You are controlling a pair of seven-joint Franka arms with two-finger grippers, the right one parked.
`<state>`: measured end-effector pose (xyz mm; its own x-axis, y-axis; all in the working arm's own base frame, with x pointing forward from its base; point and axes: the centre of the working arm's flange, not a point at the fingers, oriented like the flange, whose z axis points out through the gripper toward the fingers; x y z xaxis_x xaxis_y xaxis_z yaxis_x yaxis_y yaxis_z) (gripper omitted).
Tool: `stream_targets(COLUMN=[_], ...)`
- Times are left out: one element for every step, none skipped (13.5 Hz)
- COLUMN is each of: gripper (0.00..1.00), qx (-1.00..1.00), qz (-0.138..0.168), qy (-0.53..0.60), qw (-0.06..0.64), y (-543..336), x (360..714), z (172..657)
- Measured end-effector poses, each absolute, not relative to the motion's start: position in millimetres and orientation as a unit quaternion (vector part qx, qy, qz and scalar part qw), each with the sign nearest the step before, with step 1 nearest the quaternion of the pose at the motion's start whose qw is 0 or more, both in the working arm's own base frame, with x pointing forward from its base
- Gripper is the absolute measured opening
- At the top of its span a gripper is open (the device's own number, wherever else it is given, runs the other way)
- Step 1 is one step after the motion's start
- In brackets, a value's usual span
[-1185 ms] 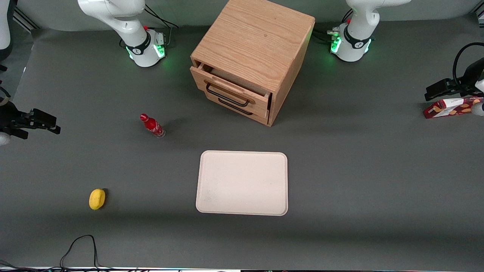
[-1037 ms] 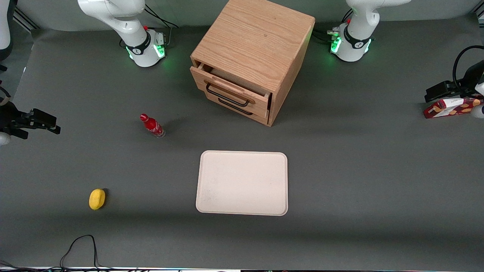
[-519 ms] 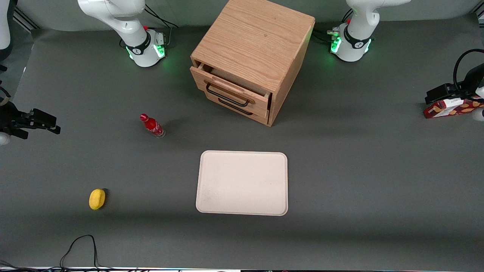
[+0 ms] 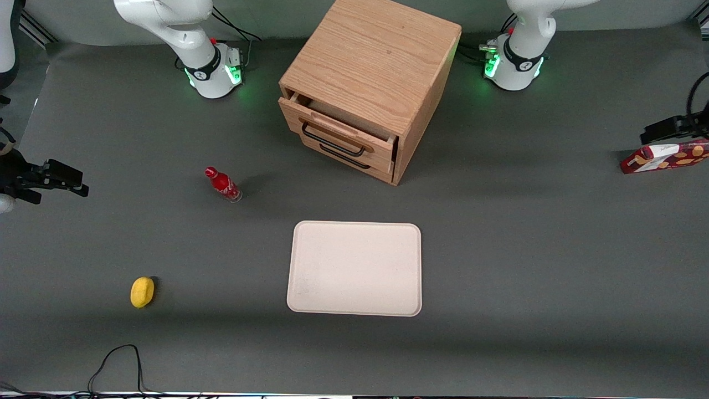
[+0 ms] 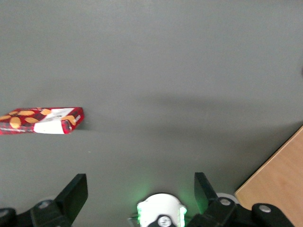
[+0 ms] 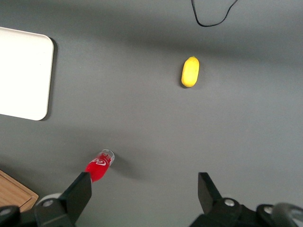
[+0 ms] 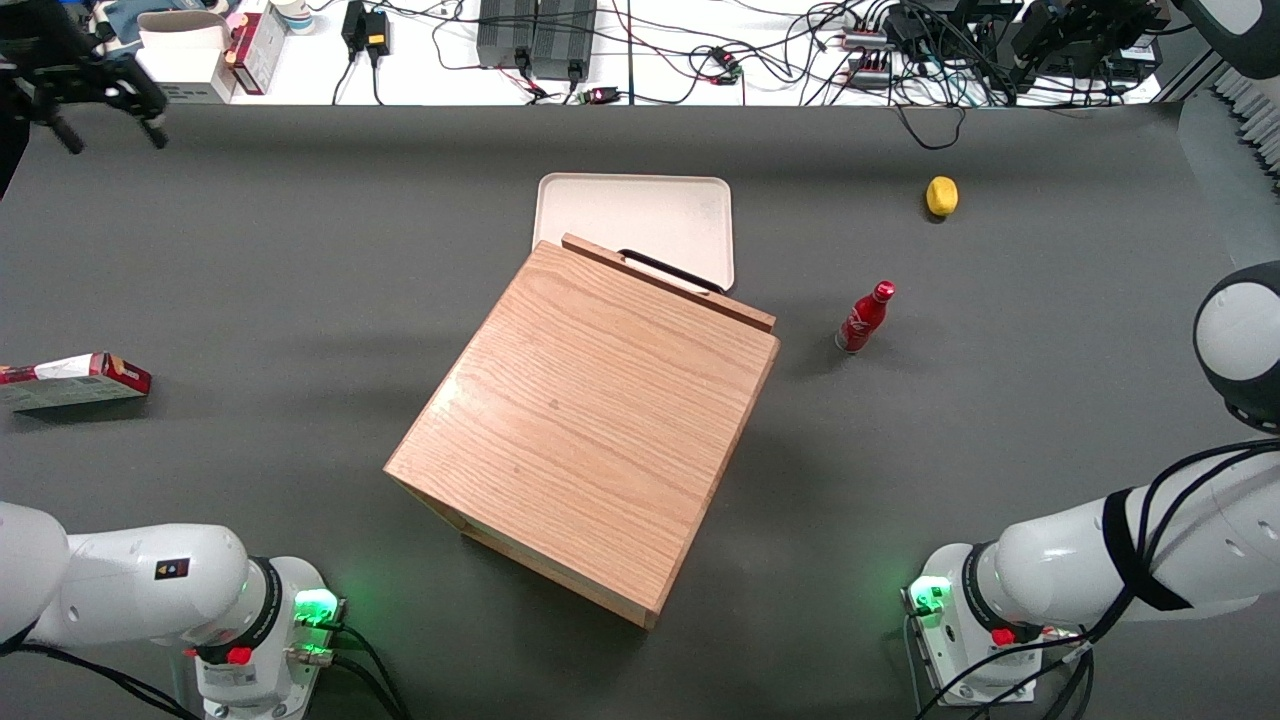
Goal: Place red cookie box on tray
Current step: 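Move the left gripper over the red patterned cookie box and rotate it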
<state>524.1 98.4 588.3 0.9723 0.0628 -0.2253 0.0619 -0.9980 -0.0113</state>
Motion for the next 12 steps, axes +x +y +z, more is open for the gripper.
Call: stream_targets(gripper=[1.0, 1.0, 1.0, 1.0, 1.0, 1.0, 1.0, 1.0, 1.0, 1.0, 1.0, 1.0], qx=[-0.993, -0.993, -0.991, -0.988, -0.986, -0.983, -0.981, -0.979, -0.977, -0.974, -0.971, -0.968], qz=[0.115, 0.116, 0.119, 0.122, 0.122, 0.117, 0.112, 0.108, 0.104, 0.099, 0.096, 0.094], qy=[-0.002, 0.03, 0.061, 0.089, 0.115, 0.137, 0.157, 0.172, 0.186, 0.201, 0.216, 0.229], qw=[-0.007, -0.012, -0.012, -0.014, -0.018, -0.022, -0.024, -0.027, -0.029, -0.031, -0.033, -0.037], y=[126, 158, 191, 223, 250, 275, 299, 322, 346, 370, 392, 410], x=[518, 509, 497, 484, 471, 459, 448, 436, 426, 417, 409, 402], z=[589, 589, 589, 589, 590, 590, 589, 586, 580, 571, 560, 548])
